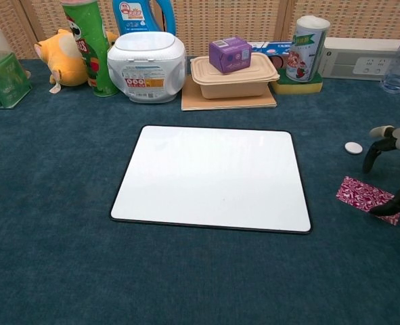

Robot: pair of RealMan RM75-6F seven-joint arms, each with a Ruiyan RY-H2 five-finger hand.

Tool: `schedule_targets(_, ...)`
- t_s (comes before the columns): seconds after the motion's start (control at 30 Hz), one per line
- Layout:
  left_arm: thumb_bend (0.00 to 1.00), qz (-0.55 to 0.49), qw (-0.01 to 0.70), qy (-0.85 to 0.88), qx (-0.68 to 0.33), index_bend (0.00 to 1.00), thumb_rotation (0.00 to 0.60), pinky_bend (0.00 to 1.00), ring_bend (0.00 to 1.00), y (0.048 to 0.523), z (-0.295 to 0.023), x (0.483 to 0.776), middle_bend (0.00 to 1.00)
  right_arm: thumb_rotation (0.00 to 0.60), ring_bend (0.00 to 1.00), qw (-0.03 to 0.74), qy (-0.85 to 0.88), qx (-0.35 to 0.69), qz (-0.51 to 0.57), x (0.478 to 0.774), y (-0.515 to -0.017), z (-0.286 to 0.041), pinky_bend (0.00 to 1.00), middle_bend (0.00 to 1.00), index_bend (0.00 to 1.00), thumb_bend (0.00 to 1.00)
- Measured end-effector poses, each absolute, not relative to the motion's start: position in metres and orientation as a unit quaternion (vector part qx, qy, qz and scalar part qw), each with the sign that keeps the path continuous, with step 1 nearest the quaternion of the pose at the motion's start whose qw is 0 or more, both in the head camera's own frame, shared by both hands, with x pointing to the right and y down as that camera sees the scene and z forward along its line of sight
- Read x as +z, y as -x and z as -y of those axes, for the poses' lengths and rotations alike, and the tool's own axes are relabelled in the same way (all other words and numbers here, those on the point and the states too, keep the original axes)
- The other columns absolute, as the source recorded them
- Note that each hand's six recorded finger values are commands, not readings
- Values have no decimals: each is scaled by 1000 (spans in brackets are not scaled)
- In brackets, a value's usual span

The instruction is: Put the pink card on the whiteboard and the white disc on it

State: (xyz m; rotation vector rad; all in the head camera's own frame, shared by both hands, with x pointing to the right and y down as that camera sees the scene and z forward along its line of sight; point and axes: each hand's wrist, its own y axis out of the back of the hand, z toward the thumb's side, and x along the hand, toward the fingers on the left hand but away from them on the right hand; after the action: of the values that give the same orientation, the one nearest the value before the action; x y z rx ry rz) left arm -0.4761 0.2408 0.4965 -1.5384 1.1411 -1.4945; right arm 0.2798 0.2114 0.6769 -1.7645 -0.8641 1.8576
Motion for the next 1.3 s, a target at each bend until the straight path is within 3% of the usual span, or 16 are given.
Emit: schedule_targets(1.3, 73, -441, 347, 597, -574, 0, 600, 0, 0, 476, -240, 495, 0, 542, 0, 176, 598, 720, 306, 682, -277, -211, 0, 0, 334, 0)
